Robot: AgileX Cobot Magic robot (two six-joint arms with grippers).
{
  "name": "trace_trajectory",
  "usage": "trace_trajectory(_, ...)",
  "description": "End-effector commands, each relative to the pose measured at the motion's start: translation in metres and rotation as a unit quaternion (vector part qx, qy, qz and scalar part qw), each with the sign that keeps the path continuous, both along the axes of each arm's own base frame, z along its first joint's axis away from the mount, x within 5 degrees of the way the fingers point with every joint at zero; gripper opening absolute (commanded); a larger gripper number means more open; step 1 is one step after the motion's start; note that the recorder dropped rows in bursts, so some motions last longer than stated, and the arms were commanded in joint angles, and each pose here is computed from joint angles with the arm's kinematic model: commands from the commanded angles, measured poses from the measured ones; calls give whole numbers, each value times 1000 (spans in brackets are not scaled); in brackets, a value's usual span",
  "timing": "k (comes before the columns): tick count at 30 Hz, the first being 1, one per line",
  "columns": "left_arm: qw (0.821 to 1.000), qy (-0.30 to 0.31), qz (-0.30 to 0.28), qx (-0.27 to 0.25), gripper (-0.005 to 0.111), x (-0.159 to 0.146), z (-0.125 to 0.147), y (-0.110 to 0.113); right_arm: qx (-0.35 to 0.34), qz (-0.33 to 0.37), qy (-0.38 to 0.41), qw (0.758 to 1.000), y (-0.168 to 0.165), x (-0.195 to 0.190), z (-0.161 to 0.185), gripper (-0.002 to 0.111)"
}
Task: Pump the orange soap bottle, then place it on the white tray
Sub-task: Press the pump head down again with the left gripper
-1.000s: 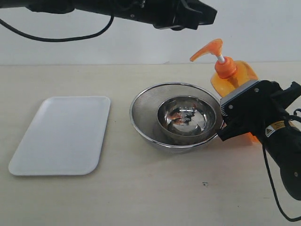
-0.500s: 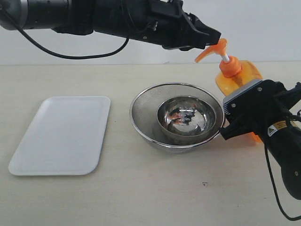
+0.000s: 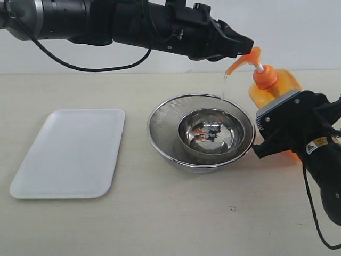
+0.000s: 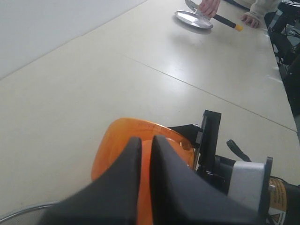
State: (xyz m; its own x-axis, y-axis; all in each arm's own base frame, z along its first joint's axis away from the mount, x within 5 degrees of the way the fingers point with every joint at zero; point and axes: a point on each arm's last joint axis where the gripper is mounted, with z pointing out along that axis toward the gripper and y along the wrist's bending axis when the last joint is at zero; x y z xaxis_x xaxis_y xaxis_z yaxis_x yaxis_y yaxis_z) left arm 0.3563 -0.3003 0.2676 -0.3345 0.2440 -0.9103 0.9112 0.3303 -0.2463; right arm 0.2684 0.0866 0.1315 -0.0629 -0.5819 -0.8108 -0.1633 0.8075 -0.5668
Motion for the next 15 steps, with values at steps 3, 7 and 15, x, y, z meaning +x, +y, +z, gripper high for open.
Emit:
trace_trajectory(3,997,8,-62,54,5,-18,-38,-22,9,41,-15,999,9,-1,4,0)
trace_trajectory(7,997,7,-60,55,5,-19,-38,-23,9,42,-15,999,10,-1,4,0)
trace_trajectory(15,997,5,-55,56,5,-17,-38,-23,9,42,-15,999,10,-1,4,0)
